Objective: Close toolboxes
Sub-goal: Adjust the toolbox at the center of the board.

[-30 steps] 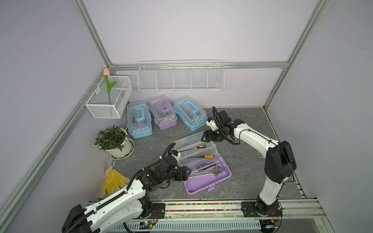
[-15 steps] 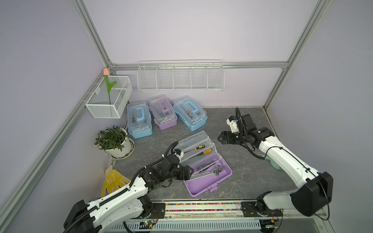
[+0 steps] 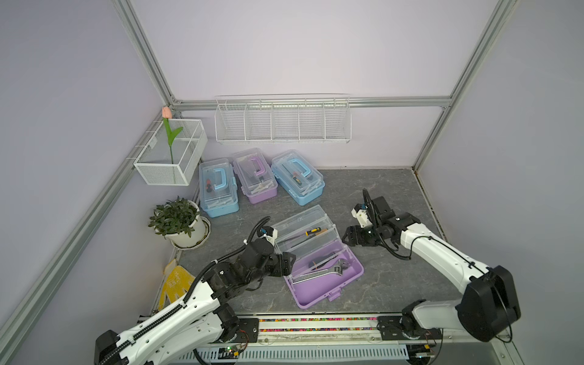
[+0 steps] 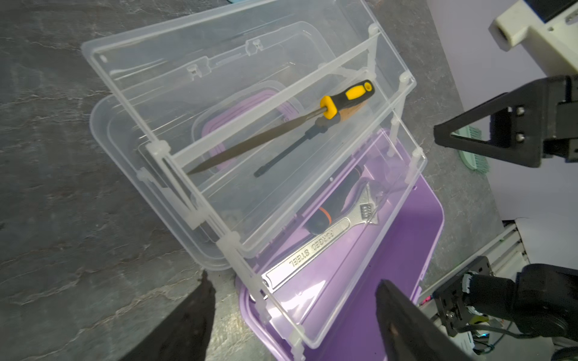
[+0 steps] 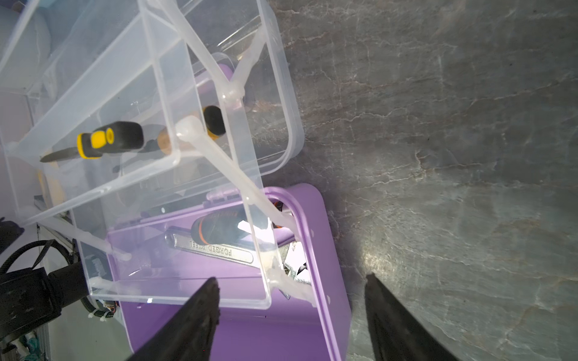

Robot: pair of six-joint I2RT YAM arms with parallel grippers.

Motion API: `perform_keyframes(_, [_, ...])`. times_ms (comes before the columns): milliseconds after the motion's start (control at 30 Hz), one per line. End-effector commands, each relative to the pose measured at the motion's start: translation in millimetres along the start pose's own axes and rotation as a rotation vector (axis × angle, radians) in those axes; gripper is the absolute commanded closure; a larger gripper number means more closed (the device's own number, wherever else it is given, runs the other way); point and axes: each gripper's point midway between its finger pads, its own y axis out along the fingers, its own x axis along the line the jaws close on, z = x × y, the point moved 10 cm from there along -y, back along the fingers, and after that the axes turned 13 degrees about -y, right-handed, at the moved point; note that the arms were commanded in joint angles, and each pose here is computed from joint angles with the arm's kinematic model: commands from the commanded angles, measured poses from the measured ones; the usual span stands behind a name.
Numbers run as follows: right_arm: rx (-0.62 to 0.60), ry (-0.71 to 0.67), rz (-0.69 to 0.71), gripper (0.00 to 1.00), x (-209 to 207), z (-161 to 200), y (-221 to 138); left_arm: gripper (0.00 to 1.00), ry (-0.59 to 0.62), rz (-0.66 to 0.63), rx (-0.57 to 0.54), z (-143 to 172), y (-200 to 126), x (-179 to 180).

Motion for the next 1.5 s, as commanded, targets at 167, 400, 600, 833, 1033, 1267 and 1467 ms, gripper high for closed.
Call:
perform_keyframes(167, [0.001,0.014,-0.014,0.37,1,25,-6,0.18,-0.061,-0.038,-0.031,-18,-1,7])
perform_keyframes(400, [0.005,0.024,-0.021,0.44,0,23,2,0.2,-0.087,-0.086,-0.043,-19,4,14])
perform_keyframes(600, [0.012,0.042,-0.052,0.46,0,30,9,0.25,-0.121,-0.076,-0.064,-19,15,20])
perform_keyframes(833, [0.058,0.068,0.029,0.49,9,51,5,0.27,-0.09,-0.091,-0.088,-28,11,14])
perform_keyframes(1033, [0.113,0.119,0.098,0.5,3,79,12,0.27,-0.072,-0.091,-0.071,-33,13,10])
perform_keyframes(1267, [0.122,0.169,0.187,0.52,-5,97,9,0.27,-0.014,-0.133,-0.113,-47,2,4])
perform_keyframes(1467, [0.169,0.129,0.195,0.62,-8,89,25,0.27,0.043,-0.16,-0.156,-67,-11,-8])
